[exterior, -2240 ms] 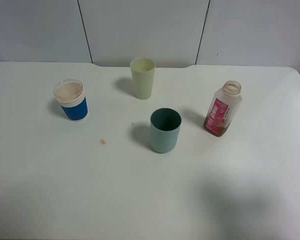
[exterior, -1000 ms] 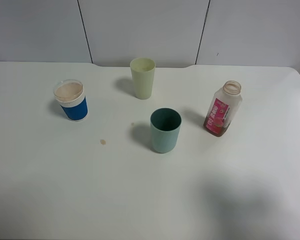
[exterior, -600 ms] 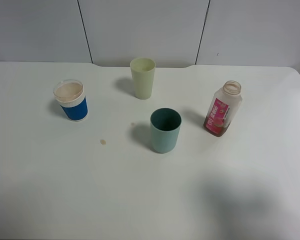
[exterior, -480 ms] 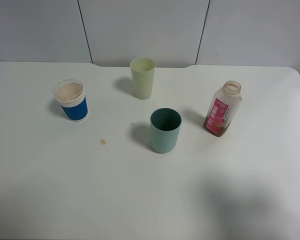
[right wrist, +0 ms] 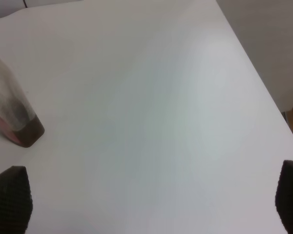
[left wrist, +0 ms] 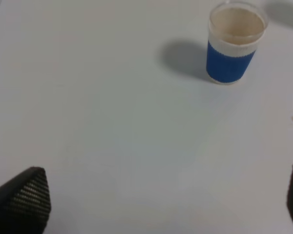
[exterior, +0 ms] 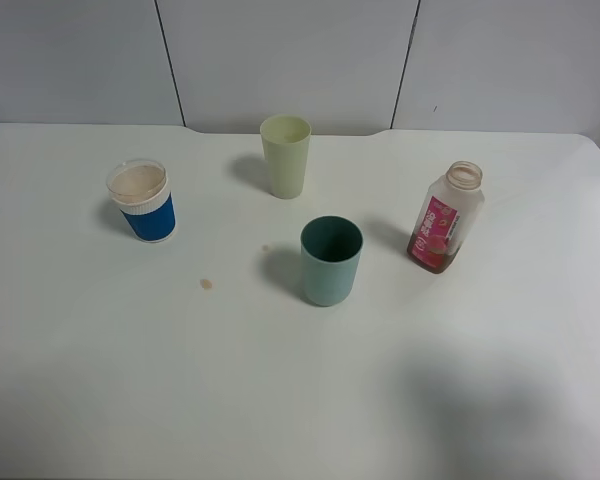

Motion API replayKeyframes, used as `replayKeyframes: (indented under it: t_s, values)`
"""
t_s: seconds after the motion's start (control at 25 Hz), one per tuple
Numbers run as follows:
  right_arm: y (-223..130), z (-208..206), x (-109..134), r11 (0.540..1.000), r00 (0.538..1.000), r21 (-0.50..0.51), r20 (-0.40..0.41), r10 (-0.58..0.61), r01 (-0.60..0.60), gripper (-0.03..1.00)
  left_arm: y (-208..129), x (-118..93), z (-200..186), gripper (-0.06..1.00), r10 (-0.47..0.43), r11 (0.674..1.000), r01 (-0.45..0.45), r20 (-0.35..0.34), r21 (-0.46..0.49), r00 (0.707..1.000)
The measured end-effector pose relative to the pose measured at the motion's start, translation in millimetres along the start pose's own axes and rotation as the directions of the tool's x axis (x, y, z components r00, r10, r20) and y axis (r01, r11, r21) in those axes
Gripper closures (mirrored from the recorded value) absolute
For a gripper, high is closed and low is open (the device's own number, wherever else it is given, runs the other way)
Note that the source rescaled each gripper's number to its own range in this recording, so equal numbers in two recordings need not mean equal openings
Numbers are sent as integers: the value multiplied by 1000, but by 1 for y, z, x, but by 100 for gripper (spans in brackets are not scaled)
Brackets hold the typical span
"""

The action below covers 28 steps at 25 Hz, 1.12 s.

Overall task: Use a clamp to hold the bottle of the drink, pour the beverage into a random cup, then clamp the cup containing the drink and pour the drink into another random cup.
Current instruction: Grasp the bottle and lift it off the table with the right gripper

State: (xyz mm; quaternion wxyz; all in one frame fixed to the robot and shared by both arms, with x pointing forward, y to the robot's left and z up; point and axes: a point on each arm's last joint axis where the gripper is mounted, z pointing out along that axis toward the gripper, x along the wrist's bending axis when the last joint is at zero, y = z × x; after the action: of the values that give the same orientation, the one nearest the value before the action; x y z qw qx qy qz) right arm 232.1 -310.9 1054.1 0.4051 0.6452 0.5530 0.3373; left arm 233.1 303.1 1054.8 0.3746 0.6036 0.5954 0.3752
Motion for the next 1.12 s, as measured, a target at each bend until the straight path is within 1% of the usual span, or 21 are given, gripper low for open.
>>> replayKeyframes:
  t_s: [0.16, 0.32, 0.48, 0.68, 0.76, 1.12]
  values:
    - [5, 0, 2, 1000, 1000, -7, -18, 8, -8, -3, 0, 0, 0, 1, 0, 1000, 0, 0, 0, 1000]
    - [24, 9, 7, 1000, 999, 12, -52, 10, -9, -3, 0, 0, 0, 1, 0, 1000, 0, 0, 0, 1000]
    - [42, 28, 13, 996, 996, 68, -74, -50, 55, -3, 0, 0, 0, 1, 0, 1000, 0, 0, 0, 1000]
    - [58, 50, 18, 977, 988, 158, -93, -127, 141, -3, 0, 0, 0, 1, 0, 1000, 0, 0, 0, 1000]
    - [63, 56, 19, 971, 984, 177, -99, -148, 164, -3, 0, 0, 0, 1, 0, 1000, 0, 0, 0, 1000]
    - [69, 67, 22, 947, 964, 199, -134, -230, 253, -3, 0, 0, 0, 1, 0, 1000, 0, 0, 0, 1000]
